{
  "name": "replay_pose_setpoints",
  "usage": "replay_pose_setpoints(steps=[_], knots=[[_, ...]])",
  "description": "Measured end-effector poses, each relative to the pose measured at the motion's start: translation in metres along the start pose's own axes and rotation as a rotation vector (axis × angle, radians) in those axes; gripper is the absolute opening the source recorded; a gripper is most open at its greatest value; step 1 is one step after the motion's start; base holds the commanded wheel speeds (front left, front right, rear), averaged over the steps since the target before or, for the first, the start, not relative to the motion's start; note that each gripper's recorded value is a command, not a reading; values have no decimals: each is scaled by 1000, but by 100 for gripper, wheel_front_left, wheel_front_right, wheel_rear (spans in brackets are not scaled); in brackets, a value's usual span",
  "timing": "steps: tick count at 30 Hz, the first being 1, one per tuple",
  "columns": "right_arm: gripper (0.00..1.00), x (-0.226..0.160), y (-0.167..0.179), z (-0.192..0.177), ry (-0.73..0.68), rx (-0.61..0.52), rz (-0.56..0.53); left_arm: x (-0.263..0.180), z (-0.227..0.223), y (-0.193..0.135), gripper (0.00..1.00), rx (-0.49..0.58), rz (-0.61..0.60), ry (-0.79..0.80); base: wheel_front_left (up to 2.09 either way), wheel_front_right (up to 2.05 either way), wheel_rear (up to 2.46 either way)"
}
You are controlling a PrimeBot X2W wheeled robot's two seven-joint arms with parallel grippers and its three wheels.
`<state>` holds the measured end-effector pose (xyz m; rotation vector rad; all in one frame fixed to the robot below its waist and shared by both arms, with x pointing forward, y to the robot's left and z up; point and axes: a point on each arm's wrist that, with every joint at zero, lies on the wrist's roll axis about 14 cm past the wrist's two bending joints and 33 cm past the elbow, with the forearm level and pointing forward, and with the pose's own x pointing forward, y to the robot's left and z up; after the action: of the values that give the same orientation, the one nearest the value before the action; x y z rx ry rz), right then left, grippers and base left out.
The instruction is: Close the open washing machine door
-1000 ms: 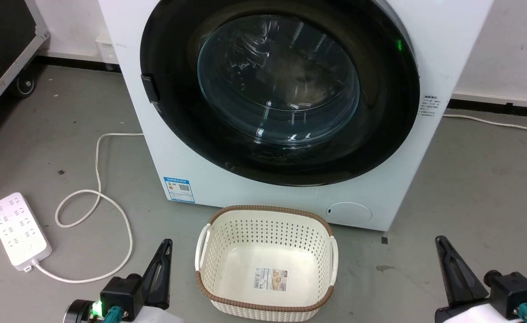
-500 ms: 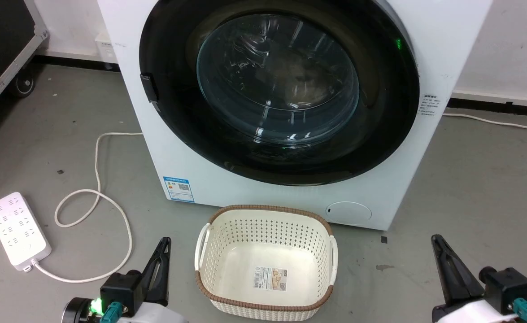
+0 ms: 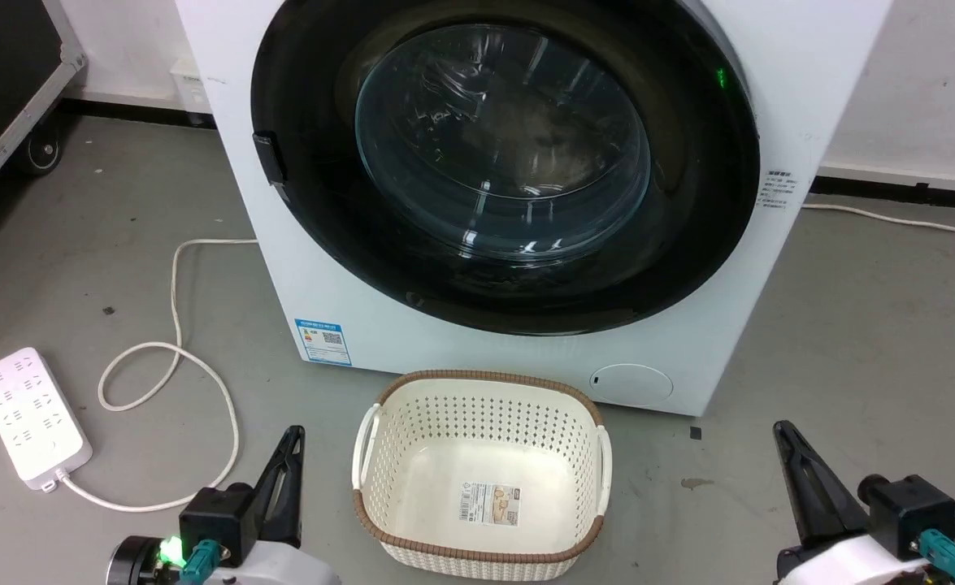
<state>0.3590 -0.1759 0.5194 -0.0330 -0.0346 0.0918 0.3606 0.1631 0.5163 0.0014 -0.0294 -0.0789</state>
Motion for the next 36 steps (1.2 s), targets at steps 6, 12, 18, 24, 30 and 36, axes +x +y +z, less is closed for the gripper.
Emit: replay_pose_setpoints(steps=[6,12,18,24,30,36], knots=[[0,1,2,0,5,-1,5,1,-1,2,0,5,10,10,0,0,0],[0,2,3,0,13,-1,9,1,0,4,0,8,21,13,0,0,0],[0,4,5,0,21,-2,14,4,4,6,0,15,28,12,0,0,0],[0,6,7,1,30,-6,20,5,3,8,0,23,41,25,0,0,0],[0,8,9,1,38,-9,27,6,4,10,0,31,48,33,0,0,0],[0,8,10,0,48,-10,31,6,4,11,0,34,57,38,0,0,0]])
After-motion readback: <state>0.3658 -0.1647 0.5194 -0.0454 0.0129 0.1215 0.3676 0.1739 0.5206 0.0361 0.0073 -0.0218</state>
